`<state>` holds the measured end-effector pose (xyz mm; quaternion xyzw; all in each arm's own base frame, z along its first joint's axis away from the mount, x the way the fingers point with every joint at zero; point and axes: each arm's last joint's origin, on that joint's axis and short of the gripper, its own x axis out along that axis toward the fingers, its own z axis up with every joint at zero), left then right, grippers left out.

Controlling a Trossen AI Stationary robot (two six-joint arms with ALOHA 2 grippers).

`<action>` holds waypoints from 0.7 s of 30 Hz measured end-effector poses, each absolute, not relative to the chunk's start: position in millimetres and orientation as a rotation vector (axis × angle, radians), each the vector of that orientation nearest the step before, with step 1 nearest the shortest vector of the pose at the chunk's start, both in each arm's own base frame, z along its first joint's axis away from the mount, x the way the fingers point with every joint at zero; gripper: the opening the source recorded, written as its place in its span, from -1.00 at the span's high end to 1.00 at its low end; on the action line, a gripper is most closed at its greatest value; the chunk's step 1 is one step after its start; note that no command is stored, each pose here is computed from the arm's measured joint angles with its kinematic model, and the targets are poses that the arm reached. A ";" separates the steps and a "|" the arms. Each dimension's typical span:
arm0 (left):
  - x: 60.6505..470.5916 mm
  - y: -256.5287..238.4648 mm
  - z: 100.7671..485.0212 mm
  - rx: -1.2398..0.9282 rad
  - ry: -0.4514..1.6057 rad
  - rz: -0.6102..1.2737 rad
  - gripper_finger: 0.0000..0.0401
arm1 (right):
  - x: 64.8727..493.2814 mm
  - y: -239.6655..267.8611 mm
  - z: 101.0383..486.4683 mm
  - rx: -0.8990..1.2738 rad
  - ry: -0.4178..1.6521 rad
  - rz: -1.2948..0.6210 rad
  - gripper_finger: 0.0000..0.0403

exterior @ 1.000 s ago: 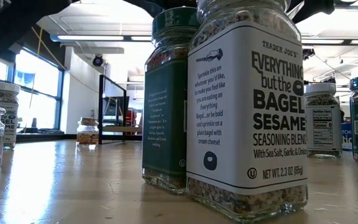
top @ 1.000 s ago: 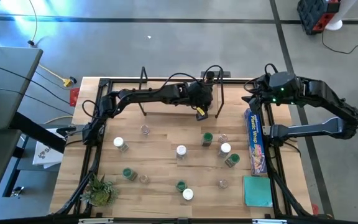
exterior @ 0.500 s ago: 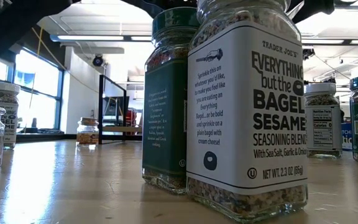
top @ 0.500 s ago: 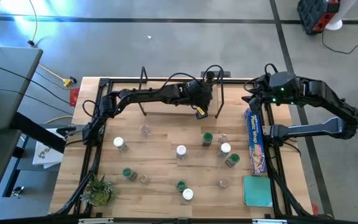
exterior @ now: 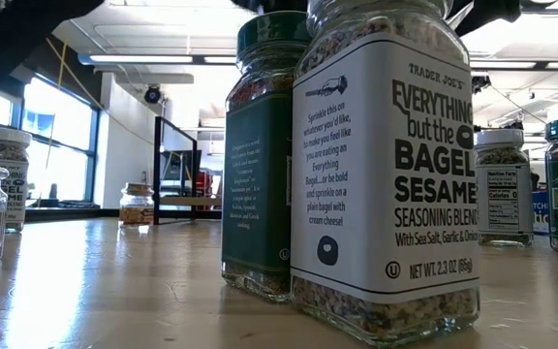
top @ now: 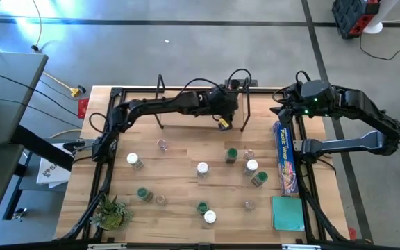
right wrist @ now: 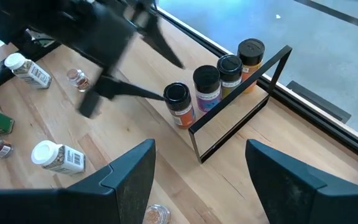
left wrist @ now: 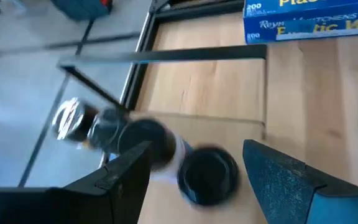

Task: Shelf spices
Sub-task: Put the black seasoning bottle on the shelf aligned with the other black seasoning bottles

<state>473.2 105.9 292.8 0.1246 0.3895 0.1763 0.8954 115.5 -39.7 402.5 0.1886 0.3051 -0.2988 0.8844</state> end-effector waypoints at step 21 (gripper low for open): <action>468.3 119.4 239.9 -0.055 0.846 0.336 0.96 | 116.9 -40.5 404.1 0.356 0.620 -0.618 -0.21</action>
